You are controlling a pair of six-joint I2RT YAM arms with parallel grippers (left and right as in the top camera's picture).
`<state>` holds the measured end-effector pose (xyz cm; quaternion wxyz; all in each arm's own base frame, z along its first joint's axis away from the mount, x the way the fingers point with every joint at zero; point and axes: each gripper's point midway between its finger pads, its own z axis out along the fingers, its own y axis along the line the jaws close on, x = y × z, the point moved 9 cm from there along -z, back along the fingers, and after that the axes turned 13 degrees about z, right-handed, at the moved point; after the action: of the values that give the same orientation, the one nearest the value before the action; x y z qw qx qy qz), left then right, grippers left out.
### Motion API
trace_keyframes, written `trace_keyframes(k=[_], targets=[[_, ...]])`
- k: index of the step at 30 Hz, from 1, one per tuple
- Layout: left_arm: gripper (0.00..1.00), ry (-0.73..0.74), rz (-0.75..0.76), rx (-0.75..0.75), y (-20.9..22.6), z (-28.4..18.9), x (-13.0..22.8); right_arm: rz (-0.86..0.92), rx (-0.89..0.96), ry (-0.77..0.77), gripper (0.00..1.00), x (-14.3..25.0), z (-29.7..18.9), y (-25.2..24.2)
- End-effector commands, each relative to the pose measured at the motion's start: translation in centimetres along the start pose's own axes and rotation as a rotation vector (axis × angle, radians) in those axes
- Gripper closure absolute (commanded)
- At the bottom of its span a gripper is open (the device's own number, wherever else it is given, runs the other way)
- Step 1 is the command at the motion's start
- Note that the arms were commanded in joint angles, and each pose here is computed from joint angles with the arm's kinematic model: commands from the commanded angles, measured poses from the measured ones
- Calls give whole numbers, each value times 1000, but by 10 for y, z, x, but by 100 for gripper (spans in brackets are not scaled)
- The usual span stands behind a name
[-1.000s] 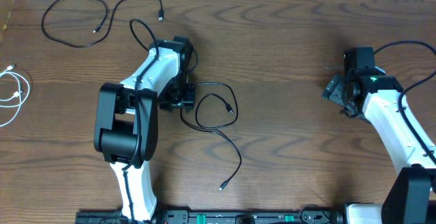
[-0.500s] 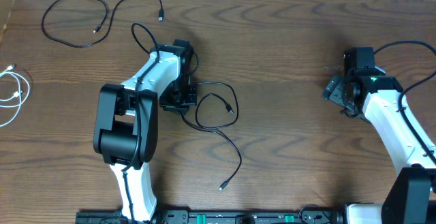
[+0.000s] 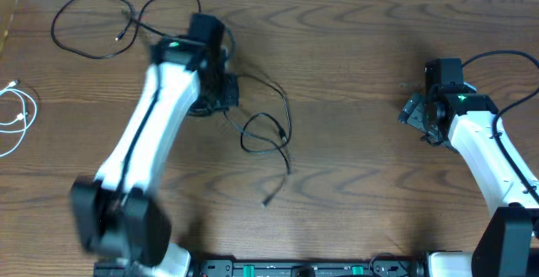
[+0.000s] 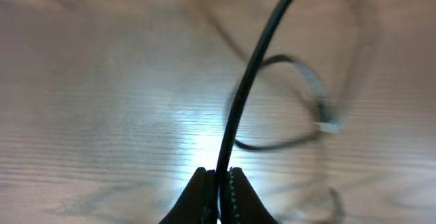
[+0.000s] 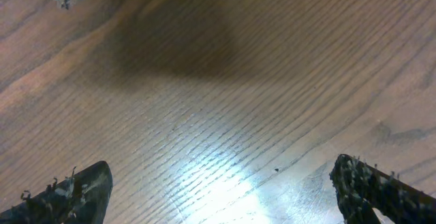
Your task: Untangle cables
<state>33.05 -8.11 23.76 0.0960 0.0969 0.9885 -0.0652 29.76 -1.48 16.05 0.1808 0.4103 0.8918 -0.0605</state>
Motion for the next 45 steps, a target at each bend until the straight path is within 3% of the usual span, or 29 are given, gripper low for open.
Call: trace_keyframes(k=[1,14,20,24,25,28,29,30,32,33,38,42,45], targets=[[93,-154,18,106,-13,-54,10,-6,10,-8,1,-1,0,-1],[92,-415,240,383,-70,-135,48,6,-38,-19,1,-4,0,5],[93,-459,312,434,-94,-148,58,85,-238,91,1,0,-3,26],[92,-444,311,456,-103,-148,62,72,-481,346,1,17,-15,46],[92,-439,304,460,-104,-148,62,20,-568,388,1,19,-20,53],[93,-428,282,469,-106,-148,63,-372,-1082,475,18,27,-54,78],[93,-427,275,467,-106,-147,63,-462,-1242,500,19,29,-67,82],[93,-427,268,463,-105,-147,63,-517,-1368,527,17,31,-77,83],[93,-429,244,449,-104,-147,62,-573,-1516,563,1,30,-91,84],[92,-426,204,436,-102,-146,61,-602,-1584,577,1,30,-97,85],[93,-434,174,443,-103,-147,59,-700,-1738,602,1,35,-109,82],[93,-439,120,462,-104,-149,57,-766,-1747,576,1,47,-110,85],[93,-444,99,469,-104,-150,56,-809,-1638,541,1,64,-103,91]])
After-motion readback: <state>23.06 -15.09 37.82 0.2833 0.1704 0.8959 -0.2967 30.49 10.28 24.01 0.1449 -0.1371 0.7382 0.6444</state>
